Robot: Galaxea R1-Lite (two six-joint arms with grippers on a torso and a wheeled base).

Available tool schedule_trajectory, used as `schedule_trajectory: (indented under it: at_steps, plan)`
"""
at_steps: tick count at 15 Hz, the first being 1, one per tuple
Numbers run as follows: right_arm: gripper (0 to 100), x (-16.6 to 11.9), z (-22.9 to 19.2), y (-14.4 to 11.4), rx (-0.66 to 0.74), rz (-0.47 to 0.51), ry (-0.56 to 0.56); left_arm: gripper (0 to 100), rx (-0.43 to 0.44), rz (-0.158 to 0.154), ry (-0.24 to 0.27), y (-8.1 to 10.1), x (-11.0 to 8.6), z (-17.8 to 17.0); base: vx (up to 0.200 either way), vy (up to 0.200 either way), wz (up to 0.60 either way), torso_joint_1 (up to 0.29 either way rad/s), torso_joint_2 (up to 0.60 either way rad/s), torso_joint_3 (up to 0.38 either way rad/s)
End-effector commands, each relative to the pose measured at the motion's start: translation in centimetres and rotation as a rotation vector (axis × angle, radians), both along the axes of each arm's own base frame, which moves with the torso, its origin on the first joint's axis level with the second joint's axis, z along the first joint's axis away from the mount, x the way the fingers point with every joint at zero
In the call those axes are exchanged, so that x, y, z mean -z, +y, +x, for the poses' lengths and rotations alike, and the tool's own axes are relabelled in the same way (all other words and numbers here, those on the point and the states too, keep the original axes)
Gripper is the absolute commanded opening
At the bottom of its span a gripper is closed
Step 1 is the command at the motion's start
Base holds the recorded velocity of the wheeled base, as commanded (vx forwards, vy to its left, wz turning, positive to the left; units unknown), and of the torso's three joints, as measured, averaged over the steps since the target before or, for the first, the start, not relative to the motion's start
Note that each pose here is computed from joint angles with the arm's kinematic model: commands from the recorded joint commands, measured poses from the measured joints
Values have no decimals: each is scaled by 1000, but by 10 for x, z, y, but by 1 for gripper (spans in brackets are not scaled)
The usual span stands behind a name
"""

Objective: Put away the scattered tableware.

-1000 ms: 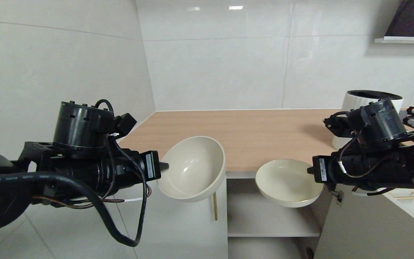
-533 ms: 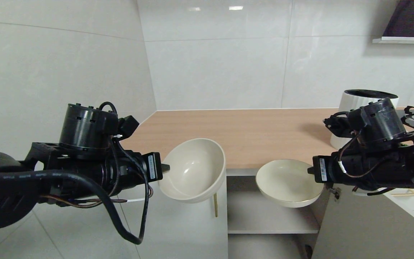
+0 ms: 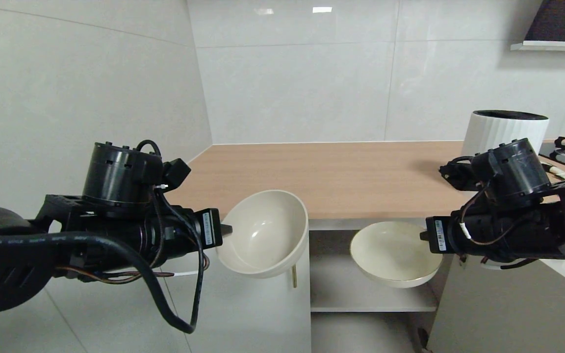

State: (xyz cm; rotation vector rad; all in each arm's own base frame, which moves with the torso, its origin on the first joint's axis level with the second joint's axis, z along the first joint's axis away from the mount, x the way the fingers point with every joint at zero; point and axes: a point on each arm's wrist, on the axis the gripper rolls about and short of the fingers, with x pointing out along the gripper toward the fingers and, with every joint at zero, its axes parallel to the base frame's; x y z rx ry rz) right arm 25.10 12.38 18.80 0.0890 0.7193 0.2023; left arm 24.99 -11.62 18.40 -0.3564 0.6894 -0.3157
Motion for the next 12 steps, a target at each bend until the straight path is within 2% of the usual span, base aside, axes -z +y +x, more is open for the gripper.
schedule_trajectory:
  at_steps: [1,9,11,12]
  plan:
    - [0,3,1,1,-1,-6,10,0,0,2,6,-1,2,1,0,0,0,-178,447,276]
    - [0,9,6,2,1,-14,29,0,0,6,14,-1,4,3,0,0,0,-160,459,299]
    - [0,11,9,2,6,-12,20,0,0,7,16,-2,5,3,0,0,0,-102,430,290]
    - [0,12,10,3,6,-12,20,0,0,9,20,-2,6,4,0,0,0,22,149,-2]
